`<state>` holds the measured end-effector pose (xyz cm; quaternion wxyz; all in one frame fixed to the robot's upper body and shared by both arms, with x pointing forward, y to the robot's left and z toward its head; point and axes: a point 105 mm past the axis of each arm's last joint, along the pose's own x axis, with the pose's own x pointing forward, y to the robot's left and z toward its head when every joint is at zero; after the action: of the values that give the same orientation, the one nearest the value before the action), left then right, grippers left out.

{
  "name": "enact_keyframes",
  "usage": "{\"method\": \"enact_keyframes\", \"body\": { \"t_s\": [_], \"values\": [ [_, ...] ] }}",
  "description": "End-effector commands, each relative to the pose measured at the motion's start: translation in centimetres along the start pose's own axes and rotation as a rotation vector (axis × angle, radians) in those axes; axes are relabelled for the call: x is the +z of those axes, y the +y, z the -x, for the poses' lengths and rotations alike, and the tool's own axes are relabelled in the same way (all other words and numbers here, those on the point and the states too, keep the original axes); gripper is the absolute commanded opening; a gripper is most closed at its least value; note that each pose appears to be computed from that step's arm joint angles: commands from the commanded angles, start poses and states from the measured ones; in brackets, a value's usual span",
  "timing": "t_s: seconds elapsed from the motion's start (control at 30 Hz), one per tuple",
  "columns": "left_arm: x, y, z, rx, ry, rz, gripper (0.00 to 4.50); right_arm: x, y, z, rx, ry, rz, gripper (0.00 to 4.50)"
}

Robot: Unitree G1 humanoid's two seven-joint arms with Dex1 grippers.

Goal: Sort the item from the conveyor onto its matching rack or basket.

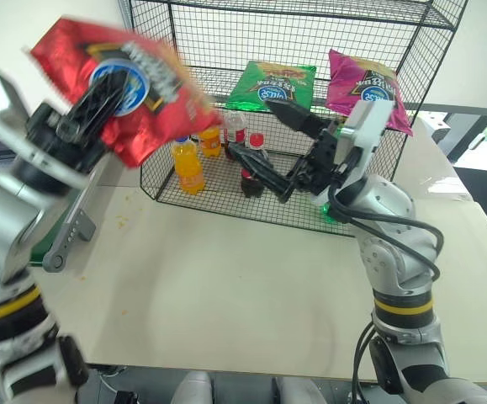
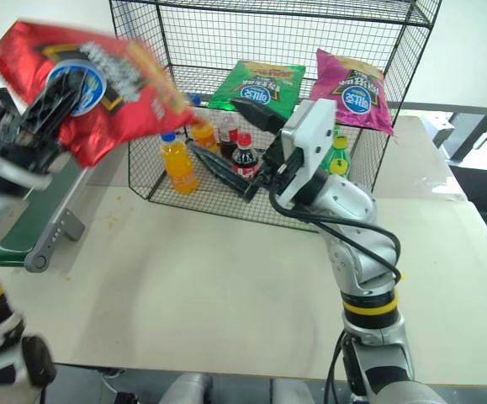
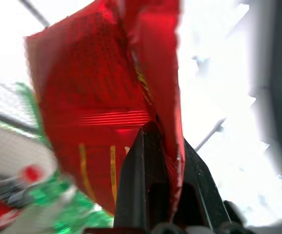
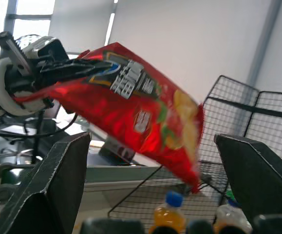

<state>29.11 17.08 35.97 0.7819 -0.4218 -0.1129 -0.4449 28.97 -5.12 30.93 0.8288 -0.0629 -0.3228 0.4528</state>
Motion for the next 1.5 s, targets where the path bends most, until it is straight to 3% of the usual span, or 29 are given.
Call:
{"method": "enact_keyframes", "body": {
  "t_s": [0.03,0.17,0.23,0.4,0.6,0.73,0.9,1.03,1.3,1.5],
  "values": [
    [1.4,1.1,-2.7,-0.02,-0.039,0.089,0.02,1.8,-0.3,0.6,-0.064,-0.029,0.073,4.5],
    [1.8,5.1,-4.3,0.041,-0.095,0.176,0.02,2.2,-0.6,1.3,-0.117,-0.013,0.101,4.5],
    [1.3,8.1,-4.6,0.117,-0.127,0.229,0.02,2.4,-0.9,1.6,-0.145,-0.01,0.109,4.5],
    [0.2,12.1,-5.4,0.204,-0.201,0.328,0.02,2.8,-1.0,1.7,-0.167,-0.006,0.126,4.5],
    [0.7,10.7,-7.1,0.121,-0.238,0.396,0.02,2.7,-0.9,1.5,-0.158,-0.001,0.128,4.5],
    [1.0,7.9,-8.7,0.013,-0.214,0.398,0.02,2.7,-1.0,1.3,-0.156,-0.002,0.128,4.5],
    [3.0,5.0,-10.1,-0.136,-0.283,0.43,0.02,2.7,-0.9,1.0,-0.153,-0.014,0.128,4.5],
    [3.5,6.8,-9.3,-0.105,-0.352,0.462,0.02,2.9,-1.0,0.9,-0.157,-0.02,0.13,4.5],
    [-1.2,15.2,-5.5,0.27,-0.344,0.512,0.02,2.8,-1.0,0.9,-0.157,-0.017,0.129,4.5],
    [-2.3,14.6,-5.6,0.325,-0.331,0.541,0.02,2.7,-1.0,0.9,-0.154,-0.015,0.126,4.5]
  ]
}}
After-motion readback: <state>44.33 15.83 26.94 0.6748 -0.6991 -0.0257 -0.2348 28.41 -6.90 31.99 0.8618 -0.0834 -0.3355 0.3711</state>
